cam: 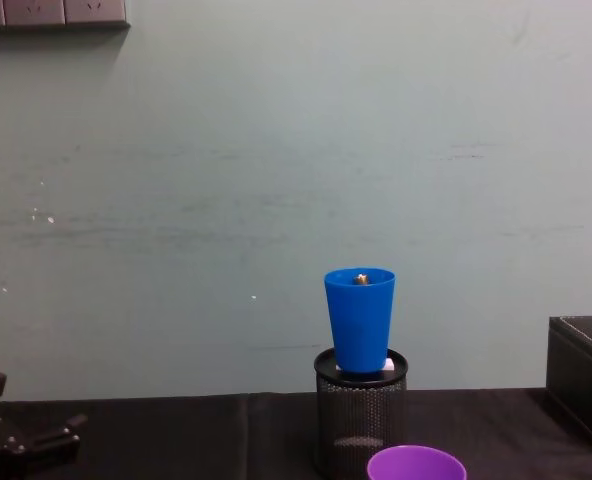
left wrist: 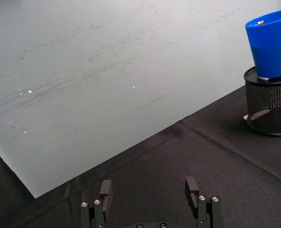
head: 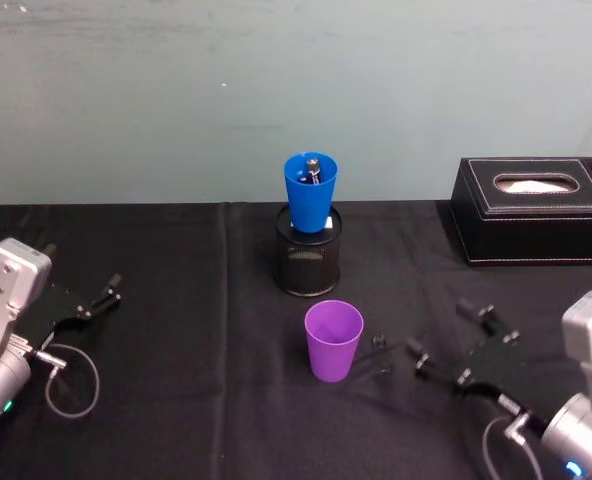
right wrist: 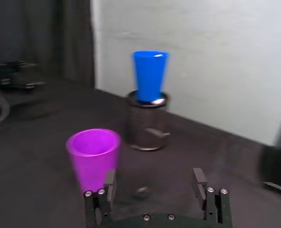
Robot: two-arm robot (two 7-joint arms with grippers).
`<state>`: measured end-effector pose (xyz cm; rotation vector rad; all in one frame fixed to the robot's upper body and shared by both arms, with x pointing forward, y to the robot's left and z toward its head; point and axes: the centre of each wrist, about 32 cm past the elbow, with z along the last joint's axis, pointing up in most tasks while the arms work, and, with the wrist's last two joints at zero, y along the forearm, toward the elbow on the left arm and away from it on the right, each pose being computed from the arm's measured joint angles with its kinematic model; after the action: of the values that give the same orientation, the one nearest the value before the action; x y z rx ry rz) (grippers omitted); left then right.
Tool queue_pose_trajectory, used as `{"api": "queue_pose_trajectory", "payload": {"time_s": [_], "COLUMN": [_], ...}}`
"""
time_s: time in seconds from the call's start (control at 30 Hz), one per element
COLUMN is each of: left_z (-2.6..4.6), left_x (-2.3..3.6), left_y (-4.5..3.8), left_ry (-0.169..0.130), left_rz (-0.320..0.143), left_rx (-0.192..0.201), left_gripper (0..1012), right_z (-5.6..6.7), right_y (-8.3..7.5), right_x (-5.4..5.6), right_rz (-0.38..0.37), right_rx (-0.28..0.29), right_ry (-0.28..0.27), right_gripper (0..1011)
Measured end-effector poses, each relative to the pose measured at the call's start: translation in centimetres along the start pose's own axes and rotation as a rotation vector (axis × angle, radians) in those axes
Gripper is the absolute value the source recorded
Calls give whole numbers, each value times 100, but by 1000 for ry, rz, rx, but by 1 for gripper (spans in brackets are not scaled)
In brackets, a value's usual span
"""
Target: Pick up one cup with a gripper and tap it against the other cup.
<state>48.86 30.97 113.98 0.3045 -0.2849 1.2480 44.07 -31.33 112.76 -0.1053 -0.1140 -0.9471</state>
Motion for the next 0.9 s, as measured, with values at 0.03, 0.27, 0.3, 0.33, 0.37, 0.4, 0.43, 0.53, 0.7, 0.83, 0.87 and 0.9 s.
{"api": "queue_pose_trajectory", "payload": {"time_s": [0.03, 0.27, 0.3, 0.33, 0.37, 0.4, 0.43, 0.53, 0.7, 0.83, 0.87, 0.9], "left_z": [0, 0, 0, 0, 0, 0, 0, 0, 0, 0, 0, 0], "left_x": [0, 0, 0, 0, 0, 0, 0, 0, 0, 0, 0, 0], "left_y": [0, 0, 0, 0, 0, 0, 0, 0, 0, 0, 0, 0], "left_ry": [0, 0, 0, 0, 0, 0, 0, 0, 0, 0, 0, 0], "left_rz": [0, 0, 0, 0, 0, 0, 0, 0, 0, 0, 0, 0], "left_rx": [0, 0, 0, 0, 0, 0, 0, 0, 0, 0, 0, 0], "left_gripper": [1000, 1000, 1000, 1000, 1000, 1000, 1000, 1000, 1000, 1000, 1000, 1000], "right_z": [-28, -87, -94, -99, -99, -99, -98, -106, -113, -102, -99, -98], "right_y": [9, 127, 164, 181, 218, 237, 256, 338, 476, 606, 625, 639], "right_x": [-31, -118, -130, -134, -142, -145, -146, -154, -168, -183, -186, -188], "right_rz": [33, 121, 134, 140, 151, 157, 161, 176, 196, 209, 211, 213], "right_rx": [-1, -4, -7, -9, -10, -10, -11, -16, -24, -29, -29, -30], "right_ry": [9, 27, 29, 29, 30, 29, 29, 30, 30, 18, 15, 14], "right_gripper": [1004, 1004, 1004, 1004, 1004, 1004, 1004, 1004, 1004, 1004, 1004, 1004]}}
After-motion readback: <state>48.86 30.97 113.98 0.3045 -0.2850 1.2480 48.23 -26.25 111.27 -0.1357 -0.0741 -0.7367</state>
